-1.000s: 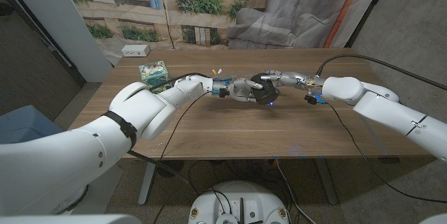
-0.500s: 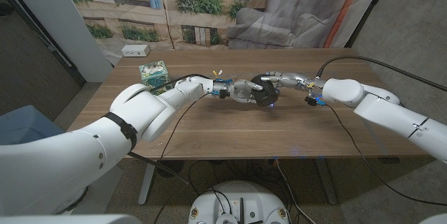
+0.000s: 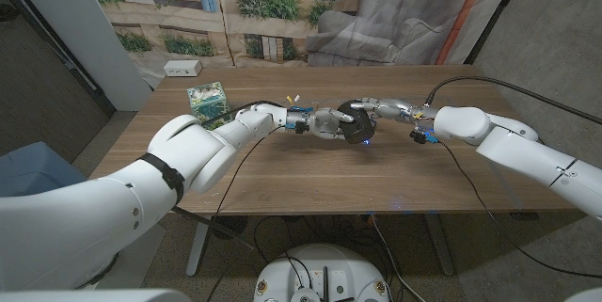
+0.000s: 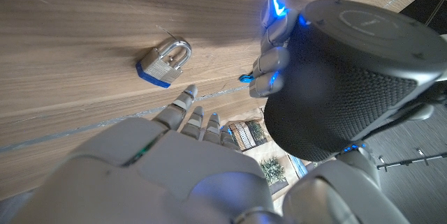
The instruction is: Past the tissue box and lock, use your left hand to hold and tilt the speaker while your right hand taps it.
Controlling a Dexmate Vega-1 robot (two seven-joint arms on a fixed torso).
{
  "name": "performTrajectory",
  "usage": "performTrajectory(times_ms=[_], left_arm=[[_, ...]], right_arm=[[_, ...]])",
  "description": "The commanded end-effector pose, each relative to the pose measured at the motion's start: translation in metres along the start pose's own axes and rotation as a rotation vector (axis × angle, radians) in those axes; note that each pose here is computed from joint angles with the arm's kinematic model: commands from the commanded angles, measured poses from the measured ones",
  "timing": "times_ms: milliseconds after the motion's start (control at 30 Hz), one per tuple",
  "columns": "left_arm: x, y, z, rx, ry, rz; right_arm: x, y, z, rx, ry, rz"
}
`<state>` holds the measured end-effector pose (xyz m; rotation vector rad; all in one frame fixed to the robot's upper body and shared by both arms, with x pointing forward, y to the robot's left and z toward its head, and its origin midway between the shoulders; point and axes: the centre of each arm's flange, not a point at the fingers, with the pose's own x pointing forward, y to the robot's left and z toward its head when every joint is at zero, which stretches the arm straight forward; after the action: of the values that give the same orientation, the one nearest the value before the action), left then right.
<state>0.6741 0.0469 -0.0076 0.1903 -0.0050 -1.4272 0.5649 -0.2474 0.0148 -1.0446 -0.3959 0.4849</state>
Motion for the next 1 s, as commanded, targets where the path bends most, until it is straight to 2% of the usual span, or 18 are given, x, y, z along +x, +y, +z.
performTrajectory(times_ms=[33,400,1000], left_arm=[[-0.002,0.001,0.000,0.001,-0.011,0.003],[-0.002,0.003,0.001,0.002,-0.012,0.019],[-0.002,0.005,-0.001,-0.007,-0.013,0.037]], right_arm=[[0.004,0.002,-0.002,0.007,0.009,0.024],[0.006,0.002,-0.003,0.011,0.015,0.025],[0.002,-0.011,0.007,0.058,-0.063,-0.007]])
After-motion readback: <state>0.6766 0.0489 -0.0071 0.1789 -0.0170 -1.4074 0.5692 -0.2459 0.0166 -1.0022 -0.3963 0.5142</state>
